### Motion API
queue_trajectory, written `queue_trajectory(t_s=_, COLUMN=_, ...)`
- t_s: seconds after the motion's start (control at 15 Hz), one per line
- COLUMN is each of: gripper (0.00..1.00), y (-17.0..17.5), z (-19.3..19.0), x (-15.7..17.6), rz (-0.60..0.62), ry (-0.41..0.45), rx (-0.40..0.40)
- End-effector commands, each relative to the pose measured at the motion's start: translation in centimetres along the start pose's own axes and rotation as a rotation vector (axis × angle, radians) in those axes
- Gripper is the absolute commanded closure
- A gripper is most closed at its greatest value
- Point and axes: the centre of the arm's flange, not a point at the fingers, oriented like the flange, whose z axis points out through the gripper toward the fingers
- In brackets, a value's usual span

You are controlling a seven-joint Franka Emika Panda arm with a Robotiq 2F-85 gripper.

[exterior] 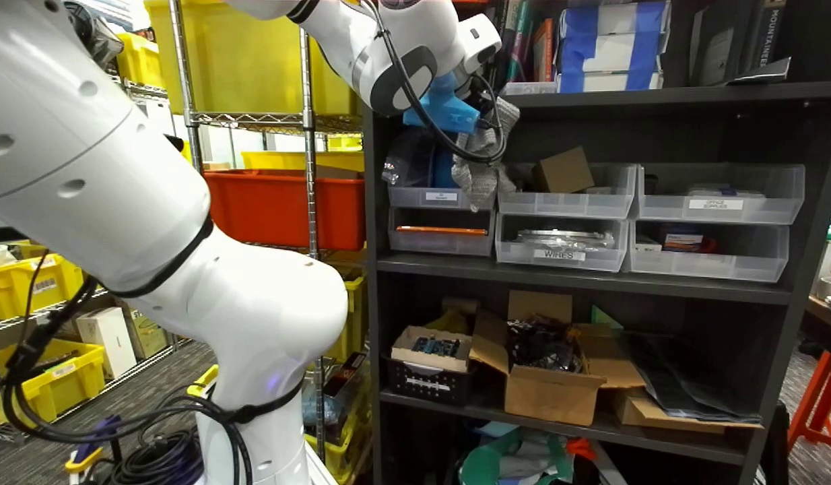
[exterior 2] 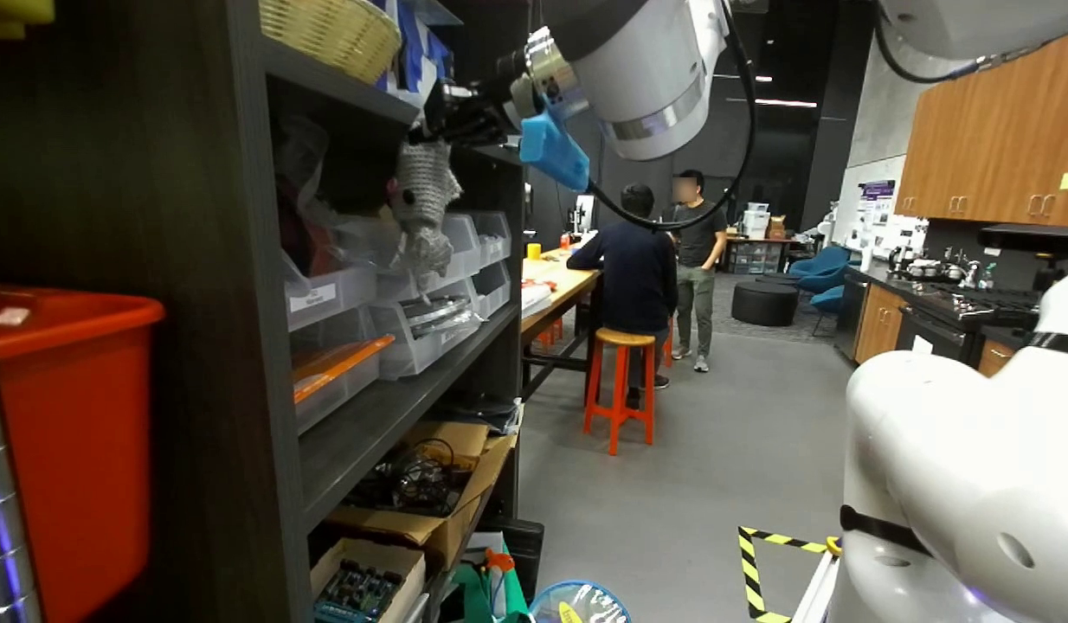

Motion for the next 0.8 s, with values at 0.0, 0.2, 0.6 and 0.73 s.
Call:
queue_trajectory(t_s=0.0, gripper=0.97, y=2.0, z=-1.4, x=1.7, rz=0.046, ry=0.038, rx=-0.015)
queue_trajectory(t_s=0.2, gripper=0.97, y=4.8, z=-3.1, x=3.9, rz=0.118, ry=0.095, rx=-0.036)
queue_trajectory(t_s=0.6, gripper=0.97, y=8.8, z=-5.2, x=9.3, rz=0.248, ry=0.183, rx=-0.078)
queue_trajectory(t_s=0.73, gripper=0.97, y=10.2, z=-4.5, x=10.3, rz=0.289, ry=0.178, rx=-0.097)
